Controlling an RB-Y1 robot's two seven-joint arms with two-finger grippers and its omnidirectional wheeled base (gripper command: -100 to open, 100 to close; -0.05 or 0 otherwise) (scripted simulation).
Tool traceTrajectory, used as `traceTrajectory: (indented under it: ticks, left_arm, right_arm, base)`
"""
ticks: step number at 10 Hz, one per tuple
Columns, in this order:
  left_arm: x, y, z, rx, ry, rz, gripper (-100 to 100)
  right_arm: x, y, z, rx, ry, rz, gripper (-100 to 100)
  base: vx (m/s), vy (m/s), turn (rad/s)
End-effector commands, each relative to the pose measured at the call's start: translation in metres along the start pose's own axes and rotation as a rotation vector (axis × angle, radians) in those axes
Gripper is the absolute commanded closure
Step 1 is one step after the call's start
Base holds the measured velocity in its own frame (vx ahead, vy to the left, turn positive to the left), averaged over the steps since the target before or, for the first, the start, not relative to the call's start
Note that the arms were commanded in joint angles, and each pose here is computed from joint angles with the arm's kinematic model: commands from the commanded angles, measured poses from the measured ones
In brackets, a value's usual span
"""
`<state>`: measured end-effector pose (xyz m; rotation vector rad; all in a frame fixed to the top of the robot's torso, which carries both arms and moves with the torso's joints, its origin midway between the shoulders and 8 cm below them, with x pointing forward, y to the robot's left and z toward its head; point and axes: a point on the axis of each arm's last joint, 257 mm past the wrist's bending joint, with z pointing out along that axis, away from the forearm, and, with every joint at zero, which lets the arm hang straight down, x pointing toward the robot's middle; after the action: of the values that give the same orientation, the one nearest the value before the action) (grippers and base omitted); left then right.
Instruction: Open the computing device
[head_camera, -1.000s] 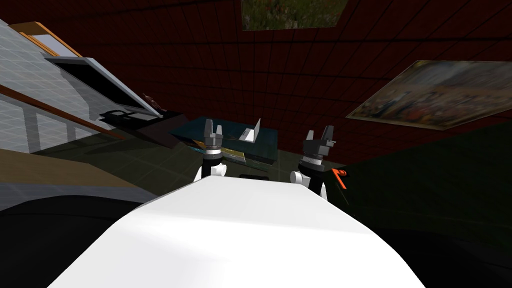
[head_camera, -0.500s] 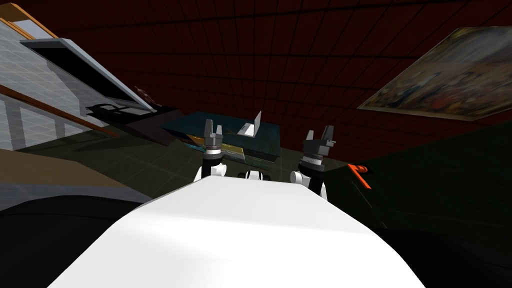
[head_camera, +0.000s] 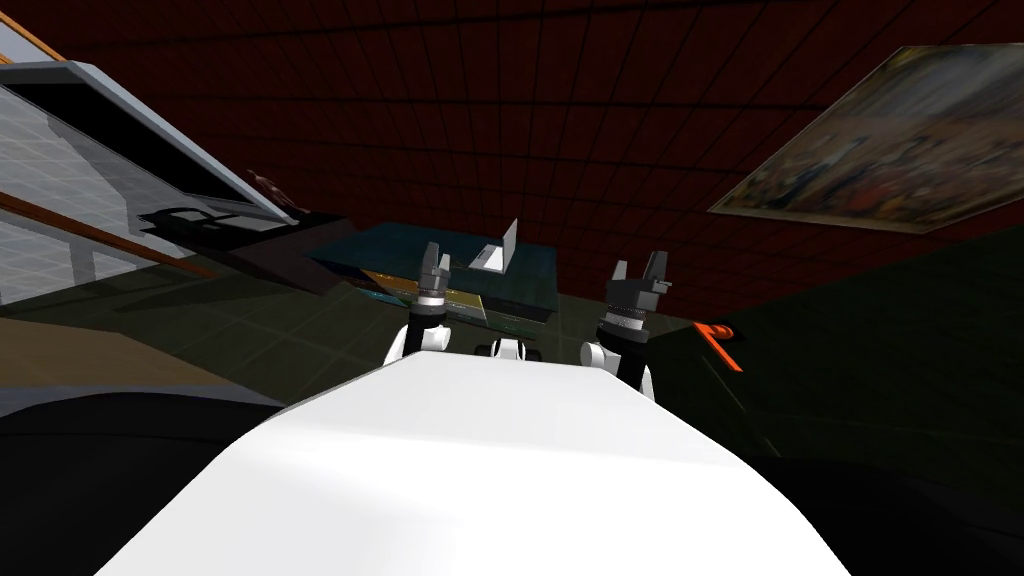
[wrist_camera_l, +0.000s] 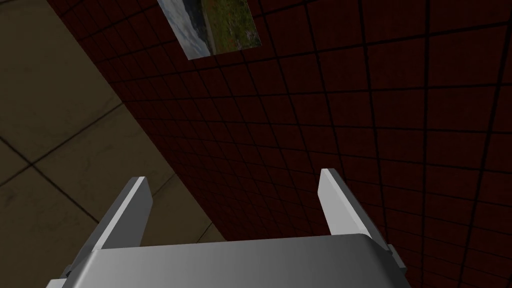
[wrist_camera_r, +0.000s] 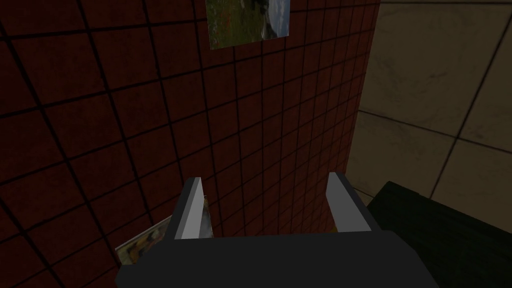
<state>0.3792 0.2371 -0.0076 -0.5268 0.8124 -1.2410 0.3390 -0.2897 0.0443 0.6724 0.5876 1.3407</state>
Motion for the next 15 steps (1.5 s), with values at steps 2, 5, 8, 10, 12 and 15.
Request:
traceTrajectory:
  ticks: [2,5,8,10,12,15]
  left_arm:
    - [0.003,0.032,0.003,-0.069,0.034,0.06,-100]
    - [0.004,0.061,0.005,-0.13,0.051,0.106,-100]
    - [0.005,0.088,0.007,-0.19,0.061,0.146,-100]
    - [0.004,0.105,0.008,-0.227,0.066,0.168,-100]
    - [0.004,0.127,0.009,-0.278,0.072,0.198,-100]
    - [0.003,0.148,0.009,-0.326,0.079,0.227,-100]
  right_arm:
    - [0.0,0.0,0.0,0.0,0.0,0.0,0]
    - [0.0,0.0,0.0,0.0,0.0,0.0,0]
    - [0.0,0.0,0.0,0.0,0.0,0.0,0]
    - [0.0,0.0,0.0,0.0,0.0,0.0,0]
    - [0.0,0.0,0.0,0.0,0.0,0.0,0]
    - [0.0,0.0,0.0,0.0,0.0,0.0,0]
  base:
    - [0.037,-0.045,-0.067]
    - [0.018,-0.028,-0.067]
    - [0.031,-0.034,-0.072]
    - [0.025,-0.032,-0.069]
    - [0.027,-0.038,-0.081]
    - [0.033,-0.039,-0.072]
